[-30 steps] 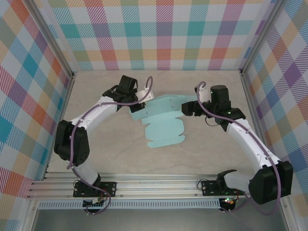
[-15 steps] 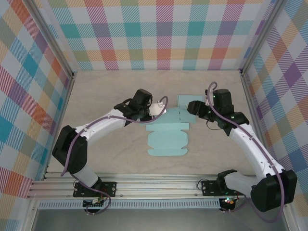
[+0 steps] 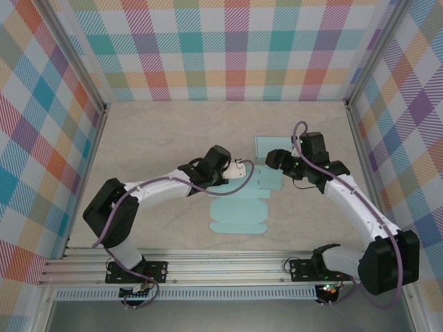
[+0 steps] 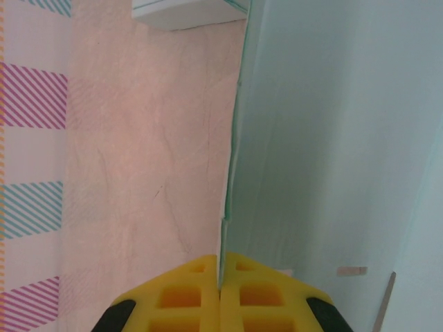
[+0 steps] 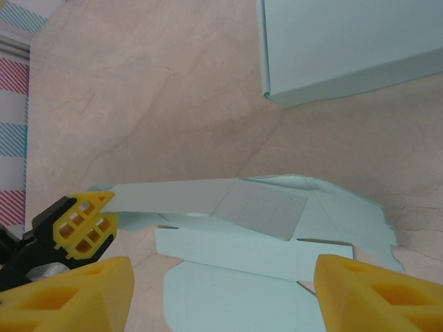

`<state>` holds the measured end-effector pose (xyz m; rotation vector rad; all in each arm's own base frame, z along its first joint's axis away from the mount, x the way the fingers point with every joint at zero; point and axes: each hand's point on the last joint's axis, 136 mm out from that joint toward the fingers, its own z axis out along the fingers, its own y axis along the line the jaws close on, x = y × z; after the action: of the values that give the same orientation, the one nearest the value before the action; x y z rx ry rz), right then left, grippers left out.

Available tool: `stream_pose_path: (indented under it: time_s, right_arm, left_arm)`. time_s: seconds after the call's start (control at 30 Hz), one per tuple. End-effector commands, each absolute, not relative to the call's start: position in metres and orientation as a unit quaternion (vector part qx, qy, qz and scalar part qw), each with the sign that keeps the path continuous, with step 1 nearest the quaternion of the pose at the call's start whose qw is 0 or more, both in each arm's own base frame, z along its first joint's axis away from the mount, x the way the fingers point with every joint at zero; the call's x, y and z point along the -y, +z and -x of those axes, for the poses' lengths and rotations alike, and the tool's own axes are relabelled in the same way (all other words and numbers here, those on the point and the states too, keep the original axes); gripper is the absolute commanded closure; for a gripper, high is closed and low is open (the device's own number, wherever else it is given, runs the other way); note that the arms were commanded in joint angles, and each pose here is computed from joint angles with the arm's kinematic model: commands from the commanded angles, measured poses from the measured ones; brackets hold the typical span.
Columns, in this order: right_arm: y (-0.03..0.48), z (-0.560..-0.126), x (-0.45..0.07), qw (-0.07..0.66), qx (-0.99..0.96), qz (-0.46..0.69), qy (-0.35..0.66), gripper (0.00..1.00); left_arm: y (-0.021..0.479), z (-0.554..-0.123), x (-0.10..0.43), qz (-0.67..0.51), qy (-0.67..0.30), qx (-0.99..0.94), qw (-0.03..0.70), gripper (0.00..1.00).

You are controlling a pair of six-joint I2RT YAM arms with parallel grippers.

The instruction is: Fold the paper box

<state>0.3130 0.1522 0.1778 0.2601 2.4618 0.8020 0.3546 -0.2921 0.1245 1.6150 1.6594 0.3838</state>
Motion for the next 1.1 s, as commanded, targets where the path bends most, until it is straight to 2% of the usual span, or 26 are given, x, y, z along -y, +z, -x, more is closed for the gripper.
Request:
stream_pose_path:
  time_s: [0.0, 0.2, 0.6, 0.73, 0.97, 1.07]
  right_arm:
    - [0.186, -0.324, -0.163, 0.275, -0.908, -0.087, 0.303, 0.3]
    - [0.174, -0.337, -0.172, 0.258, -0.919, -0.074, 0.29, 0.29]
    - [0.157, -0.352, -0.191, 0.228, -0.924, -0.065, 0.298, 0.3]
    - [0.156, -0.355, -0.199, 0.223, -0.914, -0.08, 0.33, 0.39]
    - [0.158, -0.362, -0.199, 0.238, -0.905, -0.099, 0.34, 0.68]
    - [0.157, -0.361, -0.199, 0.241, -0.902, -0.104, 0.344, 0.74]
  left_arm:
    - [0.131, -0.358, 0.299, -0.623, 0.177, -0.638, 0.416, 1.0]
    - [0.14, -0.364, 0.302, -0.594, 0.2, -0.631, 0.457, 1.0]
    - [0.139, -0.367, 0.31, -0.582, 0.22, -0.619, 0.479, 1.0]
    - [0.142, -0.369, 0.313, -0.568, 0.224, -0.622, 0.491, 1.0]
    - [0.144, -0.364, 0.322, -0.558, 0.239, -0.604, 0.517, 1.0]
    - [0.144, -0.362, 0.324, -0.55, 0.247, -0.597, 0.529, 1.0]
